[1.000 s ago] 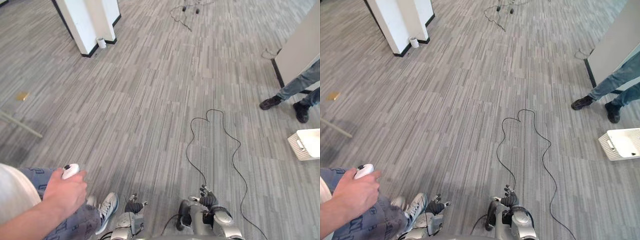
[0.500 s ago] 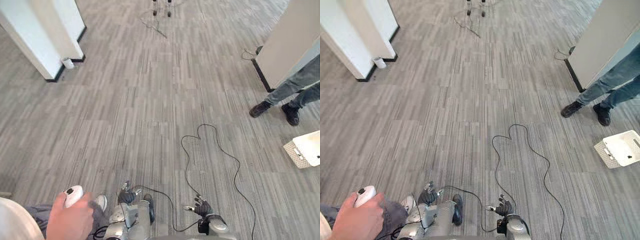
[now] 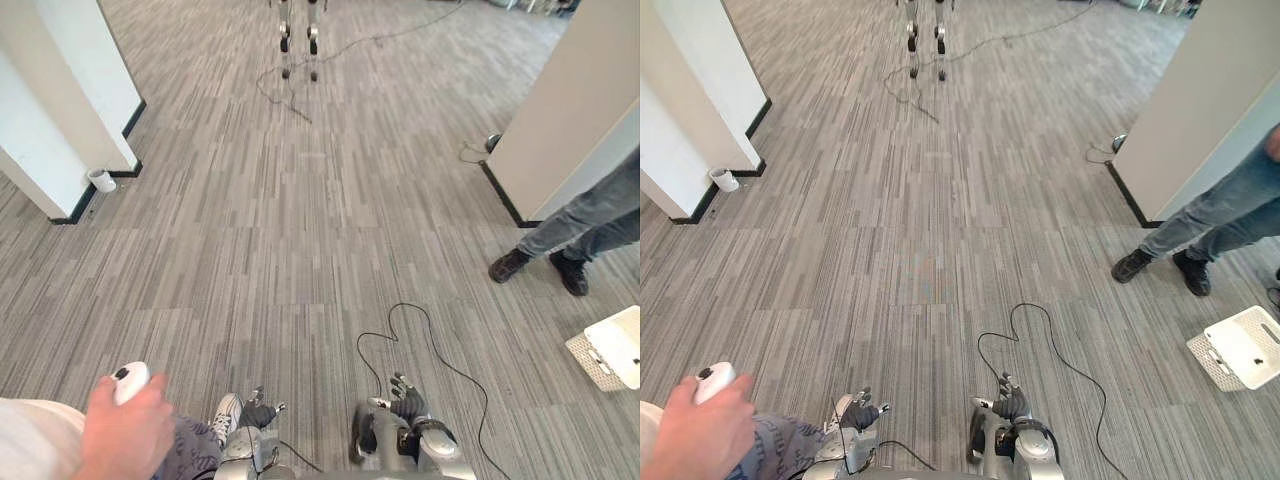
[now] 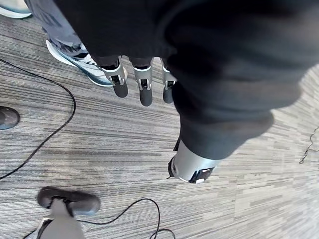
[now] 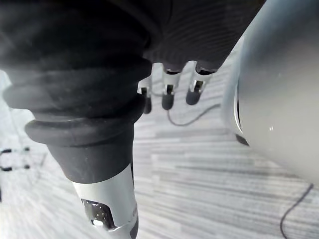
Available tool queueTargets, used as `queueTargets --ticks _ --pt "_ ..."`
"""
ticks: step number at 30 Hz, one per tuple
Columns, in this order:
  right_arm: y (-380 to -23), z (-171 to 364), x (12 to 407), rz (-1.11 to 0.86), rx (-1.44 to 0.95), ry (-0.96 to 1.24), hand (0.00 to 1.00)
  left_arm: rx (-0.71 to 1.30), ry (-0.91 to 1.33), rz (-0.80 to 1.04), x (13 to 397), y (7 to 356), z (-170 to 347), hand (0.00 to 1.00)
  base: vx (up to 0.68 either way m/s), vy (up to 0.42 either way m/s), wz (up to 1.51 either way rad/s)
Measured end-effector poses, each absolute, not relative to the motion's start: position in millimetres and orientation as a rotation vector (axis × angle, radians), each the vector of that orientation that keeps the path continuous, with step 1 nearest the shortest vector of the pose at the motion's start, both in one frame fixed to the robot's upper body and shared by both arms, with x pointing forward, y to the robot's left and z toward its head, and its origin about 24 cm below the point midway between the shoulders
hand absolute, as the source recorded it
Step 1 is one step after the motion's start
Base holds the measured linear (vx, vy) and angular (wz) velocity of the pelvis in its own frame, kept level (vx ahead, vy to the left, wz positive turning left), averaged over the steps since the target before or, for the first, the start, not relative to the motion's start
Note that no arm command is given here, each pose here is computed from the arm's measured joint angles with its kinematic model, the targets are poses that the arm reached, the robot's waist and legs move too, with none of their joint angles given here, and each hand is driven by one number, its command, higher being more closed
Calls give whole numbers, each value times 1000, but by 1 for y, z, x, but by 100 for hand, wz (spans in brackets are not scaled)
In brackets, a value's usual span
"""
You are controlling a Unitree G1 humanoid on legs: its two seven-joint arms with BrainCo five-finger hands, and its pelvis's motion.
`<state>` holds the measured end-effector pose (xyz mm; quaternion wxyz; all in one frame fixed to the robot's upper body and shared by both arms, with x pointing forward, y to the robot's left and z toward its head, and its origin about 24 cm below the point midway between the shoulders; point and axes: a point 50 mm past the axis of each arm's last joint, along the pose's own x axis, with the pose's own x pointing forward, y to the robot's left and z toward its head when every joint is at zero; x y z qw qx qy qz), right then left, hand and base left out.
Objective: Organize washtable
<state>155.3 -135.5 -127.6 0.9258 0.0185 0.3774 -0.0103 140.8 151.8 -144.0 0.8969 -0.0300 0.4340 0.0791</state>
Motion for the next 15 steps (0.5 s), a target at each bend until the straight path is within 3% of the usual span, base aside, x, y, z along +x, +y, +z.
queueTargets --ticks 2,8,15 --pt "-139 -125 158 -40 18 759 0 -81 902 122 141 134 -144 0 532 -159 30" --pt "-142 -123 149 -6 -18 750 0 -60 889 109 144 137 -142 0 437 -123 15" --pt "-146 -133 137 -48 35 821 0 -73 760 138 161 144 -125 0 358 66 -39"
